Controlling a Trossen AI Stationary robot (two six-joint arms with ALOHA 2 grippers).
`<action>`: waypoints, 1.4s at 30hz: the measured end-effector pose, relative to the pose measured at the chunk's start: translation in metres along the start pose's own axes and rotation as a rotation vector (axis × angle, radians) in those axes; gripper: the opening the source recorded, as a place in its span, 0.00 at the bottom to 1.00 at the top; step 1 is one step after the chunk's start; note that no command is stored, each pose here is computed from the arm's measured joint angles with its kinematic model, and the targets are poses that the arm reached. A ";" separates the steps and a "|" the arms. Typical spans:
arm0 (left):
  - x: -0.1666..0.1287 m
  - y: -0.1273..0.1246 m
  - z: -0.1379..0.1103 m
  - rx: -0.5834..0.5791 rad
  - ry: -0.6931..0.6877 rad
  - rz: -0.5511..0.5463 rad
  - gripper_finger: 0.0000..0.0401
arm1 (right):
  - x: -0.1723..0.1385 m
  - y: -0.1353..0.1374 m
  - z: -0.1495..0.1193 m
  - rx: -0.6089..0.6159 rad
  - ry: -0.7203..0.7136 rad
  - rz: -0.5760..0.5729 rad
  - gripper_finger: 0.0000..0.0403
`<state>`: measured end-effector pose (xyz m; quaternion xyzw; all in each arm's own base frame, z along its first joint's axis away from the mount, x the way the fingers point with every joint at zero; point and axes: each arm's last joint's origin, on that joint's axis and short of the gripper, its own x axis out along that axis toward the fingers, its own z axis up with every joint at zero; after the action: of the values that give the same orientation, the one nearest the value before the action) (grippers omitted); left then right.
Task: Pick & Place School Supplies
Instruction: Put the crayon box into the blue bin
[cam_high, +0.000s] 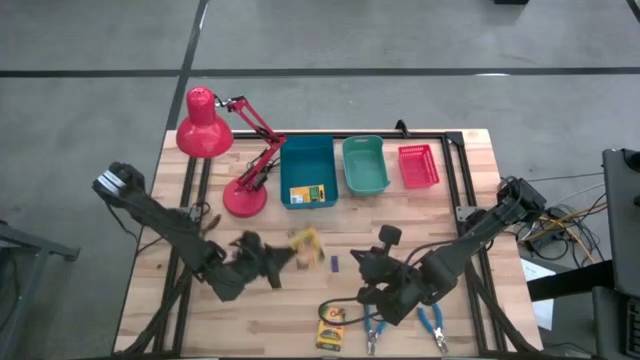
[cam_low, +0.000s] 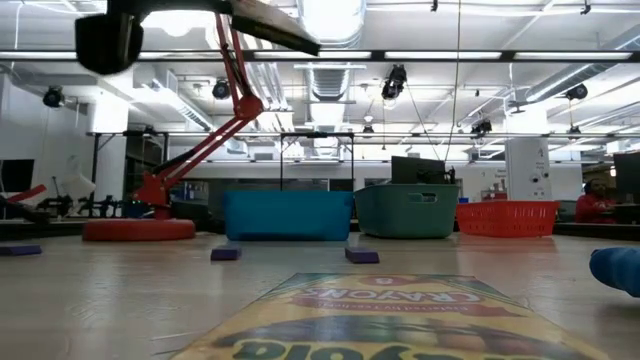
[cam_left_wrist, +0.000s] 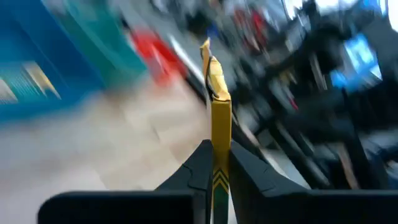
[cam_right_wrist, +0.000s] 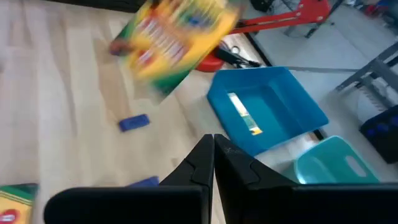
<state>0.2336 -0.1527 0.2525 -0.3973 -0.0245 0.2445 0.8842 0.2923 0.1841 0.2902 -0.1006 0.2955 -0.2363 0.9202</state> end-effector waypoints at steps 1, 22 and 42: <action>0.000 -0.001 0.007 0.024 -0.043 0.017 0.09 | -0.001 -0.003 -0.001 -0.006 -0.001 -0.010 0.02; 0.067 0.037 0.071 0.435 -0.173 0.300 0.09 | -0.020 -0.062 -0.038 0.092 -0.014 -0.042 0.02; 0.140 0.112 0.065 0.645 0.072 0.515 0.09 | -0.002 -0.084 -0.063 0.226 -0.006 -0.123 0.02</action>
<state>0.2949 0.0181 0.1960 -0.1012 0.1847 0.4388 0.8735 0.2217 0.1089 0.2675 -0.0148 0.2574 -0.3239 0.9103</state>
